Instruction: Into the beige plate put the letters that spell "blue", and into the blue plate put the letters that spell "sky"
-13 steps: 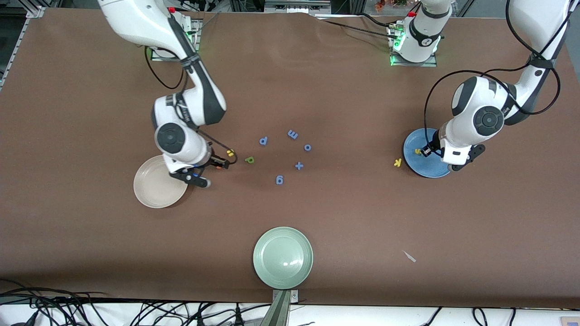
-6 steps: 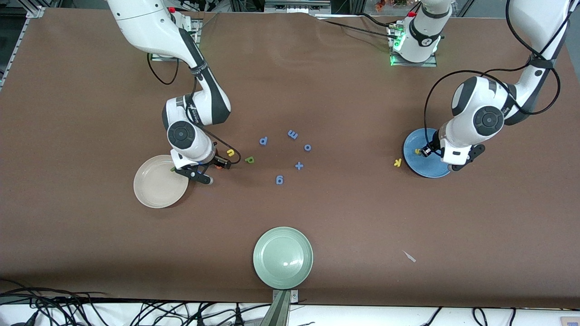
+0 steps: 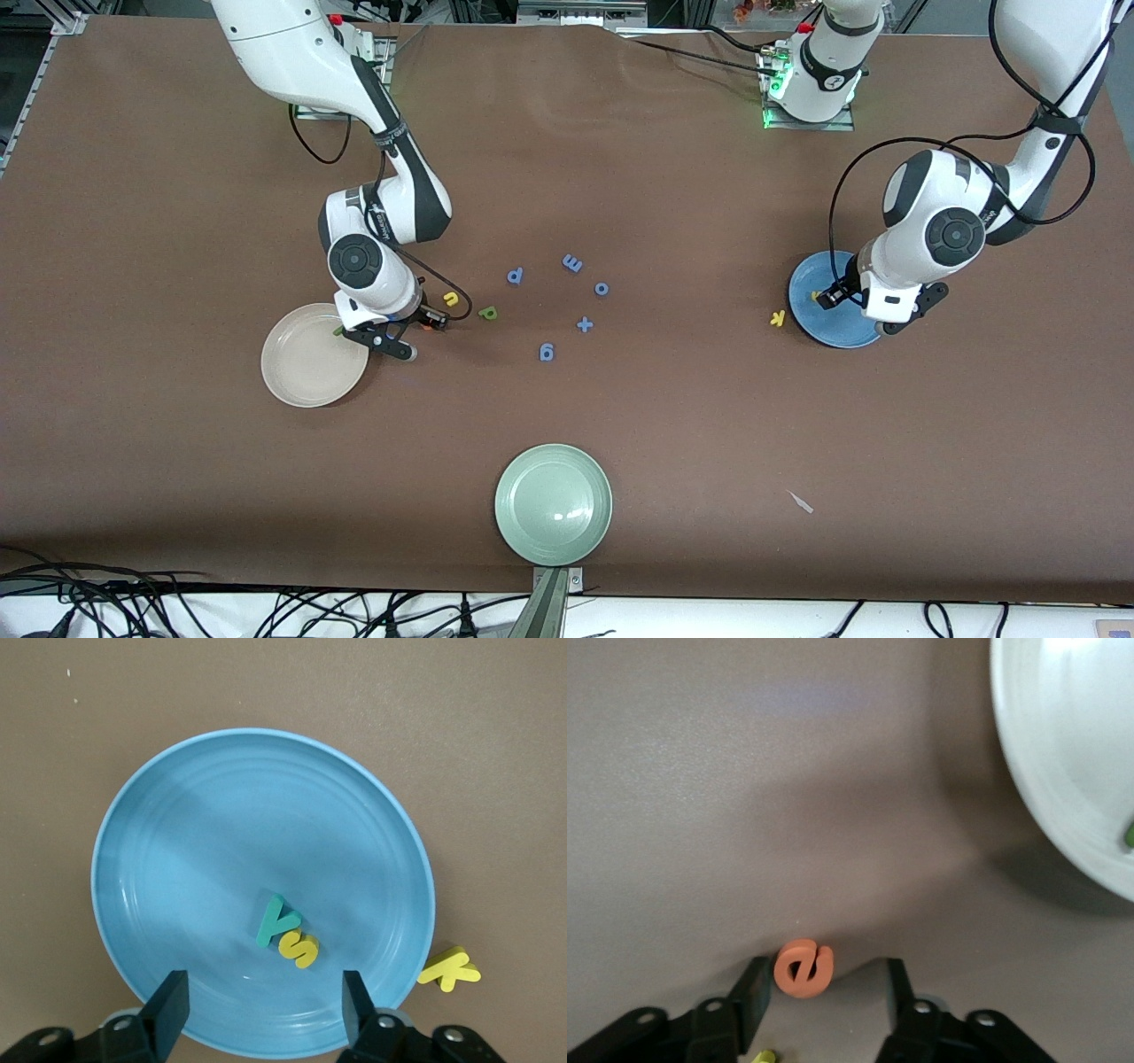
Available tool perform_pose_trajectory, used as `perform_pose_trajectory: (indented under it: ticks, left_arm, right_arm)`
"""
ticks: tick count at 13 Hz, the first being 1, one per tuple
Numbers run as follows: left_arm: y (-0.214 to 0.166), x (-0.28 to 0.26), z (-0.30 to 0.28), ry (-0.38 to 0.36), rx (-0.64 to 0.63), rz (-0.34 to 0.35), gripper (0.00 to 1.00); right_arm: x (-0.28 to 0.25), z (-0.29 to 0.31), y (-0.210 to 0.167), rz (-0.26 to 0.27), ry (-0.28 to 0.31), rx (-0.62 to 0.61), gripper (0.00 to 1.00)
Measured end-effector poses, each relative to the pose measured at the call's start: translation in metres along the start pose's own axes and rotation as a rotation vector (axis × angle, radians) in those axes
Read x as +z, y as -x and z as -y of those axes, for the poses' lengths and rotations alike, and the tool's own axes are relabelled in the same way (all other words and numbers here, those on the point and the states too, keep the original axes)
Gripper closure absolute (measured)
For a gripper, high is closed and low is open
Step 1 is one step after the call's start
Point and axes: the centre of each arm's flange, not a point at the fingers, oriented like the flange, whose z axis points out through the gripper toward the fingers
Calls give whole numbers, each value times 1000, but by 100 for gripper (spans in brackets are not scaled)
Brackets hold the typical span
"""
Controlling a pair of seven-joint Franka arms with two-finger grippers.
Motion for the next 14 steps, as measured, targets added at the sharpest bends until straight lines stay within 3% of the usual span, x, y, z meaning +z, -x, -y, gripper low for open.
perform_pose_trajectory:
  ticks: [1, 2, 4, 5, 7, 9, 13, 14]
  left_arm:
    - [0, 0, 0, 0, 0, 0, 20]
    - [-1, -6, -11, 31, 27, -22, 16]
    - [15, -37, -76, 88, 106, -68, 14]
    - [24, -45, -95, 95, 126, -74, 11]
    - [25, -51, -104, 100, 130, -75, 0]
    - [14, -53, -100, 103, 110, -73, 0]
    - [2, -57, -105, 127, 95, -69, 4]
    - [0, -54, -108, 131, 90, -60, 11]
  right_arm:
    - [1, 1, 2, -1, 1, -3, 46]
    - [0, 3, 2, -6, -4, -6, 54]
    - [0, 4, 3, -9, -6, -8, 60]
    - [-1, 4, 3, -11, -8, -9, 69]
    - [-2, 4, 2, -14, -9, -16, 72]
    - [-13, -5, -11, -12, 3, -48, 72]
    - [-82, -53, -71, 49, 65, -147, 72]
    - [-92, -66, -82, 55, 70, -169, 72]
